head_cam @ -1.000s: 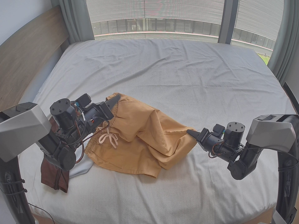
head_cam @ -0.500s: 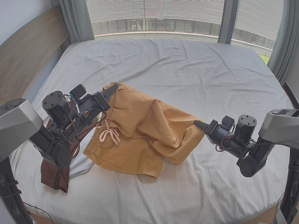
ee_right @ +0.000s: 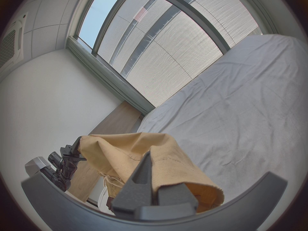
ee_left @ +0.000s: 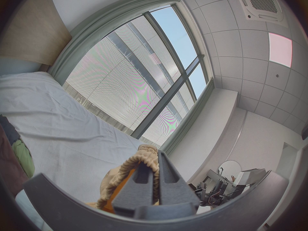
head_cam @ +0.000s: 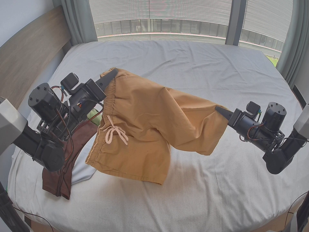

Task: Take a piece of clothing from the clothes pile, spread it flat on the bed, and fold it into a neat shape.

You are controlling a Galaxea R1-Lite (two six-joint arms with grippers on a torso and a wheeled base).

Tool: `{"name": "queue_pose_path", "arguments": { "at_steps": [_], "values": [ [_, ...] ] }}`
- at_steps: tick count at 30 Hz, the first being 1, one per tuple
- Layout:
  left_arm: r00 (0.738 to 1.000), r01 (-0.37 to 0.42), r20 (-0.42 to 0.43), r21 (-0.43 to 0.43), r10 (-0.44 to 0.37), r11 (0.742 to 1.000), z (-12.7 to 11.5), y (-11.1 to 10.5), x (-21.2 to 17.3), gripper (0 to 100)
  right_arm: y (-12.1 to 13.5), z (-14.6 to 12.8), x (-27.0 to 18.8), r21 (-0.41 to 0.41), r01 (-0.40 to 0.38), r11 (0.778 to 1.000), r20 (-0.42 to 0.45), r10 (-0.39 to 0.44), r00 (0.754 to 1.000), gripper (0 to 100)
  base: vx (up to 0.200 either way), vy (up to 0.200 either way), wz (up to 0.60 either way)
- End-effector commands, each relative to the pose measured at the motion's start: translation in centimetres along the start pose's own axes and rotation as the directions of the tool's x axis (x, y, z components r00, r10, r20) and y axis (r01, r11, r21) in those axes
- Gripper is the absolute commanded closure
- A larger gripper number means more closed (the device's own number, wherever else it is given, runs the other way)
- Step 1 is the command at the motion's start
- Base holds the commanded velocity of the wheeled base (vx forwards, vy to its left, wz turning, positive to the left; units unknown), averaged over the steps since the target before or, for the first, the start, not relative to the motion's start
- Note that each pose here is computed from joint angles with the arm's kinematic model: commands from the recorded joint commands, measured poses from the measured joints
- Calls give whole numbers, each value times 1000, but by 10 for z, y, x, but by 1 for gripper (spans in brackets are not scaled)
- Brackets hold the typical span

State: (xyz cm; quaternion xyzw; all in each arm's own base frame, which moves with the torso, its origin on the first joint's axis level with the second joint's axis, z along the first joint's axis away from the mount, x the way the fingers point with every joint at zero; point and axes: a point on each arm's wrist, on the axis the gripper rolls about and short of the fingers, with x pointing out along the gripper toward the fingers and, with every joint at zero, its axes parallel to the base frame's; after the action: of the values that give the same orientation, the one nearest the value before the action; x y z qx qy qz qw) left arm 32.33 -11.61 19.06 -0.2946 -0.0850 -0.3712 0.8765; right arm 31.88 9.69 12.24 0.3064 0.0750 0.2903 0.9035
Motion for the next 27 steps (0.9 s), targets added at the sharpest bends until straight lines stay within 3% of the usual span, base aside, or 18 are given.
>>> {"name": "queue_pose_path", "arguments": {
  "at_steps": [1,7,23,27],
  "values": [
    [1000,12,-9,-3,-12,1000,-1,-6,-2,100,2,8,-9,-9,-1,1000,16,1,1000,100,0,0,0],
    [999,12,-37,-10,-12,1000,-9,-9,-5,100,-1,15,-15,-16,9,1000,36,-9,999,100,0,0,0],
    [994,-9,-113,-19,7,1000,-26,-10,-18,100,25,54,-49,-55,-32,998,95,38,995,100,0,0,0],
    [987,5,-158,11,-3,1000,-29,-9,-27,100,34,67,-61,-66,-47,997,99,54,994,100,0,0,0]
  ]
}}
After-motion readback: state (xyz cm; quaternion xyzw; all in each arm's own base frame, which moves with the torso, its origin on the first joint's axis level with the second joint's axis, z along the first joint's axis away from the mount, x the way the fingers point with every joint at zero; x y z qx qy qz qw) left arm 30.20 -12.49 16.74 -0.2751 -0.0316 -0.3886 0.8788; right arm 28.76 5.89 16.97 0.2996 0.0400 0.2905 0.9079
